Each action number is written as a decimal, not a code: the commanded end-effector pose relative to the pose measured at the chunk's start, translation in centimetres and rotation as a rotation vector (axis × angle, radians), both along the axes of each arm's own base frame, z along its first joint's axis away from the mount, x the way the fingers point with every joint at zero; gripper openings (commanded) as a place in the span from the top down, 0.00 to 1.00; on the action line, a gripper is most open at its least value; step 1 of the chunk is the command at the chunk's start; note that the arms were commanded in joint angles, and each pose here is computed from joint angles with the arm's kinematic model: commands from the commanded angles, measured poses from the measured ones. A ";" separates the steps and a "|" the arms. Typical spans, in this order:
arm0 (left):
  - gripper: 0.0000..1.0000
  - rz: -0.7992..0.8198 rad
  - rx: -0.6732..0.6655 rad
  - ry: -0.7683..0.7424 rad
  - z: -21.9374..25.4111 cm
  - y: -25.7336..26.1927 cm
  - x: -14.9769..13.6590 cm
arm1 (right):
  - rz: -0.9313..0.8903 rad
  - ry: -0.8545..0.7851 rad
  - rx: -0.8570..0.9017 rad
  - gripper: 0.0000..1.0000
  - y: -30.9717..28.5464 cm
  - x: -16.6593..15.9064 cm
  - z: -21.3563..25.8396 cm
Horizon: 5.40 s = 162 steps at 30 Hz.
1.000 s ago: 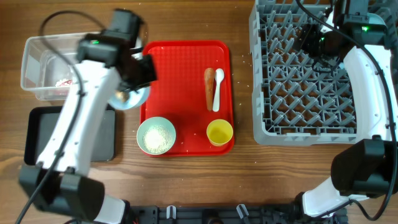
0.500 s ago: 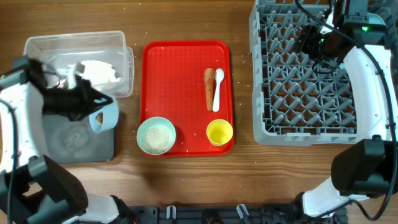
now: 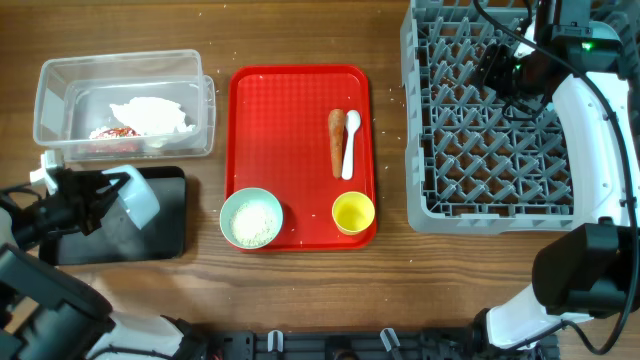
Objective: Sort waste into correct bins and load items into the dishwasher rack
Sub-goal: 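Carry the bowl left and tip the brown scrap onto the black tray, then bring the emptied light-blue bowl back and set it on the red tray, then grasp the light-blue bowl with the right gripper and carry it to the rack, then lower the light-blue bowl into the rack beside the plate and release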
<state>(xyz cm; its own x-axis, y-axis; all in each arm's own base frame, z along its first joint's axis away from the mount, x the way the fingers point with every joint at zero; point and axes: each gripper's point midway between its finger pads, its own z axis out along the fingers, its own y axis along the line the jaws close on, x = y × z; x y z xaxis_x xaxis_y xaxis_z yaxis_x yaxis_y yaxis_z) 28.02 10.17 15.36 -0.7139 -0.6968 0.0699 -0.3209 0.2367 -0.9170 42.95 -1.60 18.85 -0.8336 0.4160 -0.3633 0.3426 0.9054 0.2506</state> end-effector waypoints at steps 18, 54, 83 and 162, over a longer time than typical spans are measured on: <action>0.96 0.134 -0.256 -0.145 0.1 2.0 2.9 | 0.033 0.025 -0.036 0.27 0.0 -0.4 -0.5; 0.96 -0.035 0.180 -0.444 13.3 -0.4 3.5 | 0.030 0.046 -0.037 0.27 -0.1 -0.9 -0.7; 0.61 -0.685 1.235 -0.010 -8.9 -30.7 12.5 | 0.047 0.042 -0.003 0.24 0.6 -0.8 -0.6; 0.02 0.057 0.910 0.204 8.4 -5.1 12.4 | 0.154 -0.039 -1.496 0.96 -7.0 14.6 3.2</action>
<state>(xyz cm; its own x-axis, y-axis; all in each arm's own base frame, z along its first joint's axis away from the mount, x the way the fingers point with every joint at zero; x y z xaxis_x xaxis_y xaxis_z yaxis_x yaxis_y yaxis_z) 40.09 4.98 24.66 -0.6994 -0.5786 -0.4197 -0.4858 0.8155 -0.3146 57.33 -8.00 23.47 -0.7093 -0.3571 -0.6078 0.4148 0.4858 -0.7694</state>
